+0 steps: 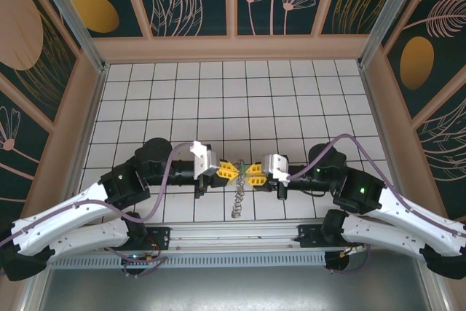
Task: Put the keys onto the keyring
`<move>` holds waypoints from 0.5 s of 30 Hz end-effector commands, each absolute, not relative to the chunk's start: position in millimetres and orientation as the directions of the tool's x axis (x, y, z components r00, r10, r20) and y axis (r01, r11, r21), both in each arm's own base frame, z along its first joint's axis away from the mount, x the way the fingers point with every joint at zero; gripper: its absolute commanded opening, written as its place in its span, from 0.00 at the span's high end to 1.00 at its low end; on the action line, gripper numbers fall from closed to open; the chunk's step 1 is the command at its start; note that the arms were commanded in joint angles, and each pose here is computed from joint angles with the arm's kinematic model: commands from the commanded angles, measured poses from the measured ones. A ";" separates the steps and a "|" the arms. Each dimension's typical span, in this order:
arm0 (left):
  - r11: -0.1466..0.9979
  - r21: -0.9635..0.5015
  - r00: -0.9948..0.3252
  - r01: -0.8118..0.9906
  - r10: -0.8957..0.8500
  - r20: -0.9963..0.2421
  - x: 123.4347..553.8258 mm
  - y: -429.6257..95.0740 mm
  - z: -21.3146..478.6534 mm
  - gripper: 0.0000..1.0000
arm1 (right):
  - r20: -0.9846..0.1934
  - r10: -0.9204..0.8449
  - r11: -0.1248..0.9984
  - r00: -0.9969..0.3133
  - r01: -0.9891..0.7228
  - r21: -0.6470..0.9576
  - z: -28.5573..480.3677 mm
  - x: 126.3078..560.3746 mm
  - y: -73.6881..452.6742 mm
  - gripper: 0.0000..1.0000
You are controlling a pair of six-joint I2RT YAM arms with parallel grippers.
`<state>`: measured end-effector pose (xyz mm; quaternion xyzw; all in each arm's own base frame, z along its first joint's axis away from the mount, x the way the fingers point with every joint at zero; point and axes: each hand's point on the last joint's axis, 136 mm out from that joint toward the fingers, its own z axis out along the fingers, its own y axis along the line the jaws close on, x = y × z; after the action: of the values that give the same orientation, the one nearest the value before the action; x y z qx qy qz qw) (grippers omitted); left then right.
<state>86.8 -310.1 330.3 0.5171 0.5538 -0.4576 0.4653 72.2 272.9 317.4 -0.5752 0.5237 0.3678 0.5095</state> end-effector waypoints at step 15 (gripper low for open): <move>-0.001 0.040 0.040 0.999 -0.017 -0.999 76.9 -309.0 360.8 1.00 | -0.973 -0.070 0.022 0.222 -0.974 -0.224 348.1 53.9 270.3 0.74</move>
<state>82.8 -310.3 345.4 0.5088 0.5143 -0.4788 0.4974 58.6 269.8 337.9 -0.5708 0.4809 0.3987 0.5329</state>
